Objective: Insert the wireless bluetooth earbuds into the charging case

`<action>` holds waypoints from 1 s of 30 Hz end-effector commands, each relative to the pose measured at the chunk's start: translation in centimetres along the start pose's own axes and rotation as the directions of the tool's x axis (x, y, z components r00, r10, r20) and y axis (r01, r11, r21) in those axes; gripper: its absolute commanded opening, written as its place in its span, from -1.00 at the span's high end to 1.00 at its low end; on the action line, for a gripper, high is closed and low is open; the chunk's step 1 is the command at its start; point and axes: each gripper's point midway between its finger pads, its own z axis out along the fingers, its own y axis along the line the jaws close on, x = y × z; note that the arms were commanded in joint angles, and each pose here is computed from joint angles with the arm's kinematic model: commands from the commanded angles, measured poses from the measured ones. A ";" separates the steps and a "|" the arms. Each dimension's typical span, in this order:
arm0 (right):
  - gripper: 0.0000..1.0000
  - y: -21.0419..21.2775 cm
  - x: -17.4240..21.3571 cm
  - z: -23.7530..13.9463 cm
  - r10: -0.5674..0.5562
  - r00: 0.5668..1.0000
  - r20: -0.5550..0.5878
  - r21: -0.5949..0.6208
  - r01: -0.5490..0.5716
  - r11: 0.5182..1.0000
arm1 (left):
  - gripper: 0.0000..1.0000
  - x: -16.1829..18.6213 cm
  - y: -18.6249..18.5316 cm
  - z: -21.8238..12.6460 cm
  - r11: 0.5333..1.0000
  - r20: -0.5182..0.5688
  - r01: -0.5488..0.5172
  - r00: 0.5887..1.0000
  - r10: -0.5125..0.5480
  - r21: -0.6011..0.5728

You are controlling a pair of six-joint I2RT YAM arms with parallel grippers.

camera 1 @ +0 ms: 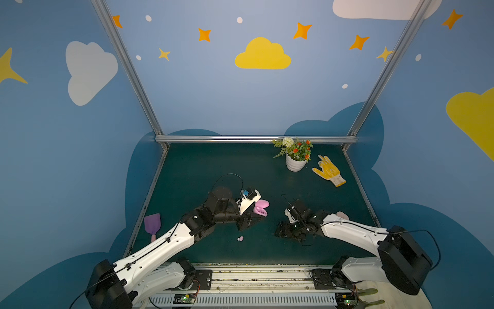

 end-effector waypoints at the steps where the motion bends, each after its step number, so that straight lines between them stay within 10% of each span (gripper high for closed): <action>1: -0.60 0.5 -1.2 0.7 -0.032 0.999 0.031 0.012 0.032 0.999 | 0.71 -0.6 -0.2 -0.3 1.000 0.023 -0.017 1.000 0.017 0.005; 30: -0.58 5.0 -3.6 0.8 -0.104 0.994 0.042 -0.046 0.106 0.993 | 0.72 -0.4 0.1 0.0 1.000 0.014 -0.012 1.000 0.012 0.001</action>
